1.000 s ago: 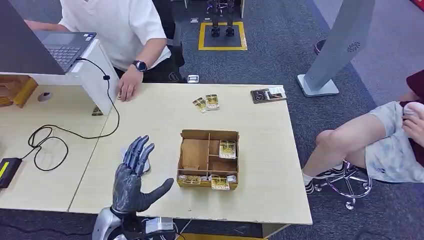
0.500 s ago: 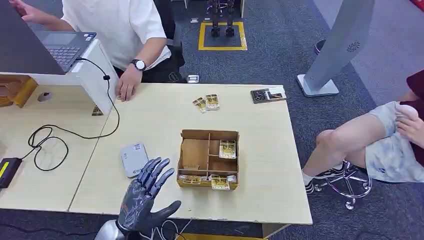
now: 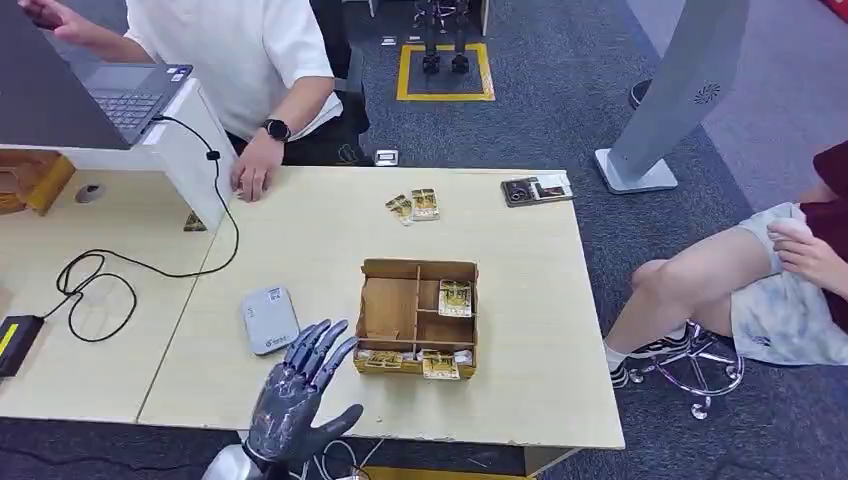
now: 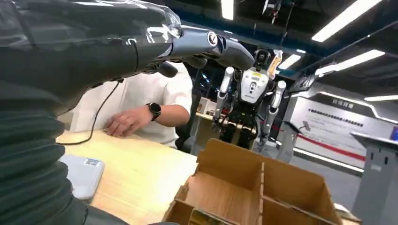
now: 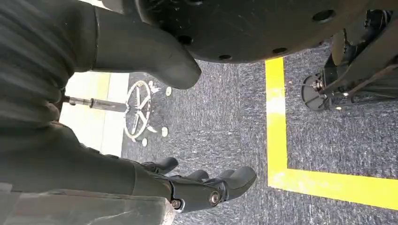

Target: Pass the card to the sensor for recognition and then transmit it.

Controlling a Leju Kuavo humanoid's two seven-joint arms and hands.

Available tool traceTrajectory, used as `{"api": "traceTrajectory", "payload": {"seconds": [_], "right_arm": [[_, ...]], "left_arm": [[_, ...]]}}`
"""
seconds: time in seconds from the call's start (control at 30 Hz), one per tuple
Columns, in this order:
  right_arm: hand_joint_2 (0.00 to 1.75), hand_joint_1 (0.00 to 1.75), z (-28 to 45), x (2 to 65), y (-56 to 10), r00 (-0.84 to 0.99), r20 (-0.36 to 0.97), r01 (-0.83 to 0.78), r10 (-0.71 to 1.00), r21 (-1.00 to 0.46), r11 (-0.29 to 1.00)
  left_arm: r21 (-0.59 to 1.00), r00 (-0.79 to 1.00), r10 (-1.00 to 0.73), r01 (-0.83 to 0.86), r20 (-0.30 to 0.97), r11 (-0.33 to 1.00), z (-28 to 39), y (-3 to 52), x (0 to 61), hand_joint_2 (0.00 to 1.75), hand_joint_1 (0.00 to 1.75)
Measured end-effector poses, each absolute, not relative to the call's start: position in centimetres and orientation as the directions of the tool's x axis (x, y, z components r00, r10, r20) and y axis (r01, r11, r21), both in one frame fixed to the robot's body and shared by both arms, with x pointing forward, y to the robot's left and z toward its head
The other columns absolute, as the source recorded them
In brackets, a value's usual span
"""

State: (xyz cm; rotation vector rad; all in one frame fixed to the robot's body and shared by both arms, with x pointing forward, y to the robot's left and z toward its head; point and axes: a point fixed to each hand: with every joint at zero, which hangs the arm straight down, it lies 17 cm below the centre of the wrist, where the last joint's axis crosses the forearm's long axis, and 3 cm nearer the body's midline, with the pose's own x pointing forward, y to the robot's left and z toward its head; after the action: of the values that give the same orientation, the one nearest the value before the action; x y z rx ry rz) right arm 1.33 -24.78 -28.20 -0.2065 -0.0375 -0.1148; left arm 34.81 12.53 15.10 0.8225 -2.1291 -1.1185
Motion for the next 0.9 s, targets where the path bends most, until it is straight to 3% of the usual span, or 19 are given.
{"api": "traceTrajectory", "payload": {"seconds": [0.9], "right_arm": [[1.75, 0.00, -28.2, 1.1, -24.7, 0.993, 0.033, 0.118, -0.113, -0.198, 0.973]], "left_arm": [[0.978, -0.481, -0.875, -0.155, 0.047, 0.138, 9.9, 13.0, 39.3, 1.75, 0.00]]}}
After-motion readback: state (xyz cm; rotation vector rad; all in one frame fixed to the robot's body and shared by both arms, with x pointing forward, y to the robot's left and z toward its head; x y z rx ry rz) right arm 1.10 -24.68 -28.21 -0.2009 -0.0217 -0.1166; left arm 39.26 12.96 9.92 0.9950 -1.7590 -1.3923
